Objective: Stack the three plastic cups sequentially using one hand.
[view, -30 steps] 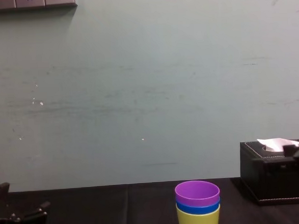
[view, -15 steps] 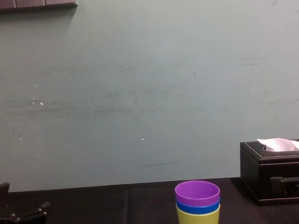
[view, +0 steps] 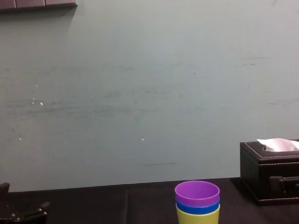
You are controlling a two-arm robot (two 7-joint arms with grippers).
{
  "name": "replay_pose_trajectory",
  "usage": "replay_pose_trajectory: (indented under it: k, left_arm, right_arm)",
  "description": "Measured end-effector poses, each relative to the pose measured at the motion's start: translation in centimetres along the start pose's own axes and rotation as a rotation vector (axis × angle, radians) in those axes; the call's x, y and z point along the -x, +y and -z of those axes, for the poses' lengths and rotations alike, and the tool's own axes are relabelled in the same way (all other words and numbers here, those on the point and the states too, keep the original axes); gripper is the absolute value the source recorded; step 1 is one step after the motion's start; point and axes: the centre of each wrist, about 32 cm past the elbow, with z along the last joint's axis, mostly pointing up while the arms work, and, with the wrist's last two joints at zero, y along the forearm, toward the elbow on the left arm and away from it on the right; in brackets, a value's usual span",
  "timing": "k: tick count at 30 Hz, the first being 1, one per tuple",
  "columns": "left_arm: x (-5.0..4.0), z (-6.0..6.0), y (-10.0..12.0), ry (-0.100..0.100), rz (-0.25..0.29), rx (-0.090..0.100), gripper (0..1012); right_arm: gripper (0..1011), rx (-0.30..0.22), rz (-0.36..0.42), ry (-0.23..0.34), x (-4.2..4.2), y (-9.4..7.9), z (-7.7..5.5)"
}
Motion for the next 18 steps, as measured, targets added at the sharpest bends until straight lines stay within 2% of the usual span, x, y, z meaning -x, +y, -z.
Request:
replay_pose_trajectory:
  k: [18]
  left_arm:
    - [0.00, 0.00, 0.00, 0.000, 0.000, 0.000, 1011]
  right_arm:
    - [1003, -0.001, -0.002, -0.003, 0.03, 0.00, -0.09]
